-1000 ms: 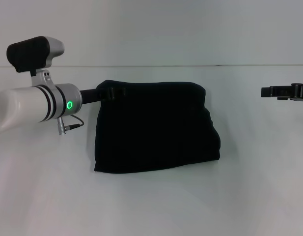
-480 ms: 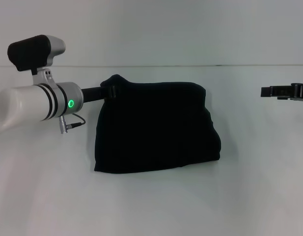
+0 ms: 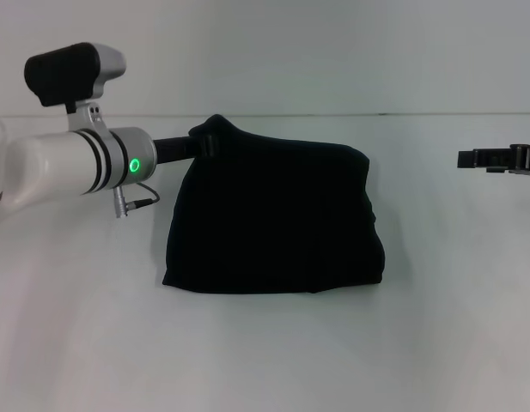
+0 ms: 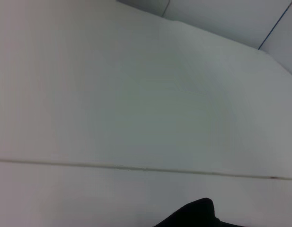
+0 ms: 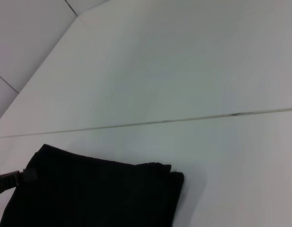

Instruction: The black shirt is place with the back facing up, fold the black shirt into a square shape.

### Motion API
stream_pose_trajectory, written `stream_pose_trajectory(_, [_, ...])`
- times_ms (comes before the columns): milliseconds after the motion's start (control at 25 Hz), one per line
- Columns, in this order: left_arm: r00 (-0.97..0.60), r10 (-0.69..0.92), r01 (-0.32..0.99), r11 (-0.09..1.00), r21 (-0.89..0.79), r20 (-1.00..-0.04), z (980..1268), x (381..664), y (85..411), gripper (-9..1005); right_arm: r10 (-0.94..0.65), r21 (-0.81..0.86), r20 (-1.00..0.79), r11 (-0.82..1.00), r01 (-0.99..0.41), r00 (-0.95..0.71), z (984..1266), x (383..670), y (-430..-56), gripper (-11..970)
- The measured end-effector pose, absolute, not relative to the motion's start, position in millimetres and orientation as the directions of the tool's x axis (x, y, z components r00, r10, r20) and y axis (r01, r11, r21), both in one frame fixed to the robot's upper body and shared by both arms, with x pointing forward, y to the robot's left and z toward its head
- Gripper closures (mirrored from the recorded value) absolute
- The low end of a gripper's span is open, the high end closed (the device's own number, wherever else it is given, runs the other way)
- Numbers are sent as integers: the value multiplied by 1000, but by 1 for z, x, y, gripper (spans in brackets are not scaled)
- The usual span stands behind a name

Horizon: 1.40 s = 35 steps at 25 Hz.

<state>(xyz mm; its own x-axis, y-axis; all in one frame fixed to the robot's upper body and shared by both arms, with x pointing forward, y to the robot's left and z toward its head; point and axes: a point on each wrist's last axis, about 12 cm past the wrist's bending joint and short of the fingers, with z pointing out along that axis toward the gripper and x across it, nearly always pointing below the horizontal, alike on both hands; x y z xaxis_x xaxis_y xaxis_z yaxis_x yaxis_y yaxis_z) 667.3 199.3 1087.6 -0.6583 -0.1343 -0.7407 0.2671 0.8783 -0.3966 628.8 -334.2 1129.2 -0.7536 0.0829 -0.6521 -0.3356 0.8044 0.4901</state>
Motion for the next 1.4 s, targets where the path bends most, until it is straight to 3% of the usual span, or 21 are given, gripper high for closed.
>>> stream_pose_trajectory(560, [-627, -161, 246, 887, -390, -762, 1090, 667, 209, 902, 52, 543, -605, 756, -365, -794, 1122, 622, -318, 246])
stream_pose_trajectory(800, [-614, -193, 279, 854, -440, -765, 1096, 658, 222, 700, 1, 589, -563, 703, -399, -827, 1115, 617, -296, 262])
stream_pose_trajectory(1200, [-599, -221, 308, 824, -476, -770, 1099, 644, 232, 234, -44, 650, -492, 645, -401, -870, 1103, 610, -264, 296])
stream_pose_trajectory(1400, [-602, -221, 311, 820, -481, -767, 1098, 643, 231, 233, -37, 668, -472, 638, -384, -881, 1100, 608, -259, 334])
